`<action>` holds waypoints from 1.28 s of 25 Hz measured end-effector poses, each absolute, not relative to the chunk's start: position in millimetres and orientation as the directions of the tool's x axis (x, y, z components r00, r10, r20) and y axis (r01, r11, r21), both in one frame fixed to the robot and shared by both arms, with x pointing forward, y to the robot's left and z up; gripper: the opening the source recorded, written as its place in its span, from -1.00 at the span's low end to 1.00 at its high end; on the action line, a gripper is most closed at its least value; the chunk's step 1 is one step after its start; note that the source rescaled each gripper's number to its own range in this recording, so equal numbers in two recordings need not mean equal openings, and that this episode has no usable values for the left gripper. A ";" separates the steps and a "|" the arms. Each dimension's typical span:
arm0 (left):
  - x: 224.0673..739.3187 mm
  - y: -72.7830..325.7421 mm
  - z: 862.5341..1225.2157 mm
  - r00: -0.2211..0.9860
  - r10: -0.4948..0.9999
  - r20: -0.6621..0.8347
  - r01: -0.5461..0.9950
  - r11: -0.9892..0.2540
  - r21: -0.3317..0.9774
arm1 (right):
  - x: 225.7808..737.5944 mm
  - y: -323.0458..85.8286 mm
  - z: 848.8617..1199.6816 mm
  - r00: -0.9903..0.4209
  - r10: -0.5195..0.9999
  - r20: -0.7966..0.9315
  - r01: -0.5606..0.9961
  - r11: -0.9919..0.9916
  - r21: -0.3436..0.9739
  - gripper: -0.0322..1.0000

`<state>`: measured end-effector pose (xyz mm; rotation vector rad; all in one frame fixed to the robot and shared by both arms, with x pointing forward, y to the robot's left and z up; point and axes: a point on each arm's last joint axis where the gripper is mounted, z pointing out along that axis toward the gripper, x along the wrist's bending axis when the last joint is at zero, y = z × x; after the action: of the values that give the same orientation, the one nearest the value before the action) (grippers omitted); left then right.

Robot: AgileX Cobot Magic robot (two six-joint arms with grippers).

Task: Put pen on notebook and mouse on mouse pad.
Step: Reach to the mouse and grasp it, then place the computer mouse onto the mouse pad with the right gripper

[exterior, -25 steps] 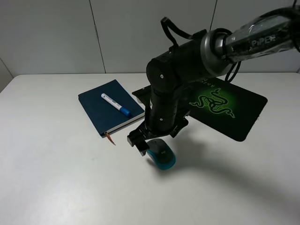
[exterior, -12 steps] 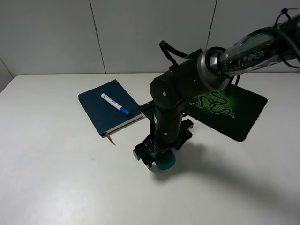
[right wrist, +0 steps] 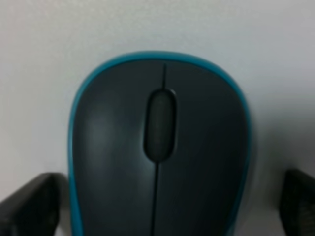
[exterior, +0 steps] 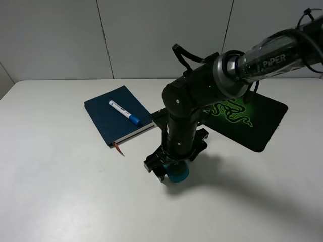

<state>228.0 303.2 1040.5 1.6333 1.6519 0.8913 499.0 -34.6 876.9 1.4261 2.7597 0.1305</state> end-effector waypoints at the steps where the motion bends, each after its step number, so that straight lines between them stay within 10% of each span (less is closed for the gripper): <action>1: 228.0 303.2 1040.5 -0.021 1.000 0.018 0.564 -0.003 0.826 | 498.9 -34.7 876.9 -0.579 0.815 0.009 0.813 0.576 0.088 0.55; 4: 228.0 303.2 1040.5 -0.021 1.000 0.018 0.564 -0.003 0.826 | 498.9 -34.6 876.9 -0.577 0.817 0.010 0.814 0.574 0.088 0.10; 32: 228.1 303.2 1040.5 -0.021 1.000 0.018 0.564 -0.003 0.826 | 503.6 -27.3 917.7 -0.564 0.825 0.033 0.824 0.559 0.095 0.09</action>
<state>228.1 303.2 1040.5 1.6331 1.6516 0.8915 503.6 -27.3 917.7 1.4594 2.7605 0.1562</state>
